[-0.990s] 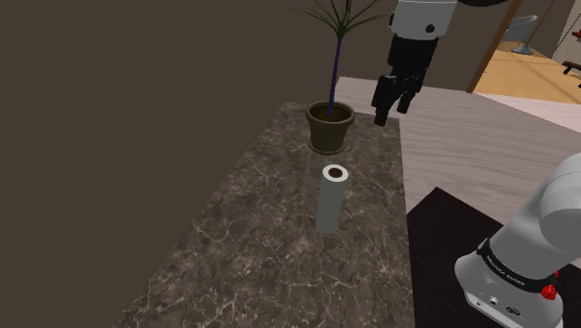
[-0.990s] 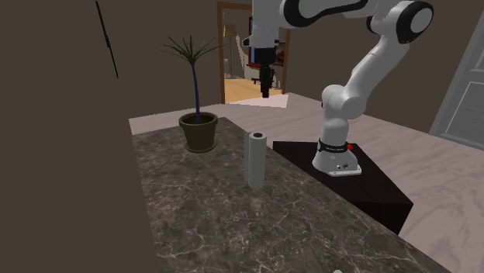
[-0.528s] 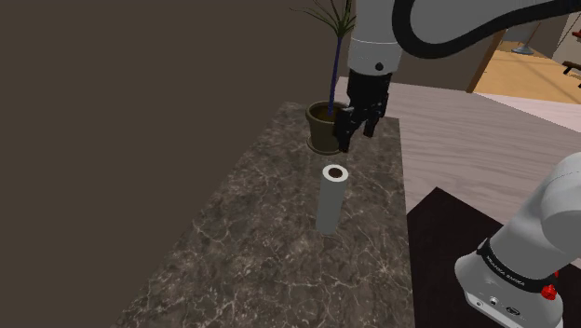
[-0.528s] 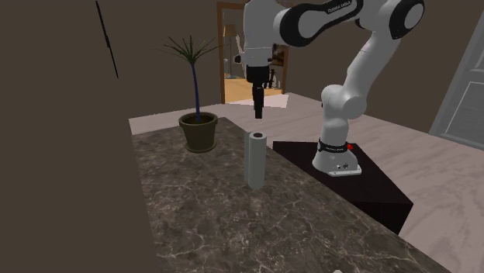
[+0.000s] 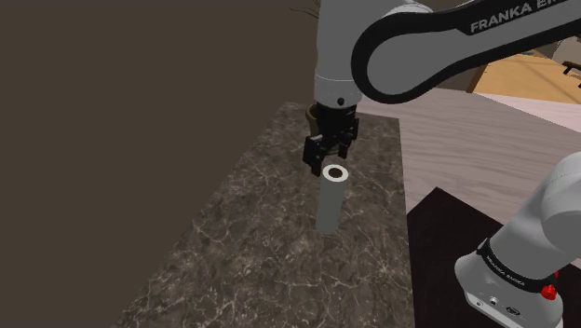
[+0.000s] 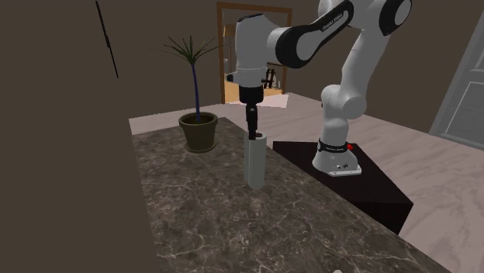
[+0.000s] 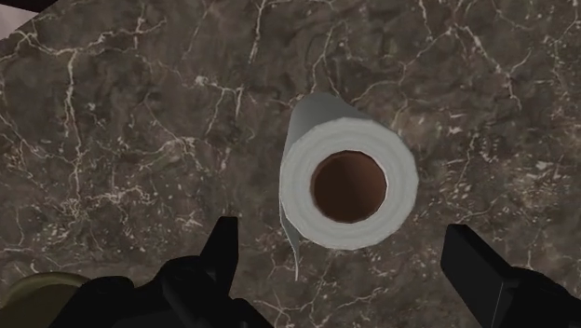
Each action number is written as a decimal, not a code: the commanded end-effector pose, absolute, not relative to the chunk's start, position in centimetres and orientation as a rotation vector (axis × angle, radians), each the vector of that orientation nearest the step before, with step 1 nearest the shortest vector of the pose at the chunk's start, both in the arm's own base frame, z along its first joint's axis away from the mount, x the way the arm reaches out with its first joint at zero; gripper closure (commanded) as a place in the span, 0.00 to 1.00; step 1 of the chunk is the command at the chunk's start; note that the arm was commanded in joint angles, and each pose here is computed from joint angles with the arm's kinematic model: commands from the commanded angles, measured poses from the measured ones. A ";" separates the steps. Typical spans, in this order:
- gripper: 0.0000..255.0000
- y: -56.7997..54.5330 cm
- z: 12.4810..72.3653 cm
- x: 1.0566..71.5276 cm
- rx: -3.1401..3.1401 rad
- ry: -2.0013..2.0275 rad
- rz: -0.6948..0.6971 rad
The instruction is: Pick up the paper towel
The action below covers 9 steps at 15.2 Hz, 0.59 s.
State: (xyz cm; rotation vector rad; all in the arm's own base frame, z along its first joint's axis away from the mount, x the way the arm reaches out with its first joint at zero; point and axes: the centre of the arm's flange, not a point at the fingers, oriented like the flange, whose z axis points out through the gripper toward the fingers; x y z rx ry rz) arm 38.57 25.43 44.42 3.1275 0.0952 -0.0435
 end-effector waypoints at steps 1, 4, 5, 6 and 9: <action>0.00 25.6 43.5 38.5 3.128 0.095 -0.042; 0.00 25.6 41.9 38.5 3.128 0.095 -0.042; 0.00 25.6 41.6 38.5 3.128 0.095 -0.042; 0.00 25.6 41.6 38.5 3.128 0.095 -0.042; 1.00 25.6 41.5 38.6 3.128 0.095 -0.042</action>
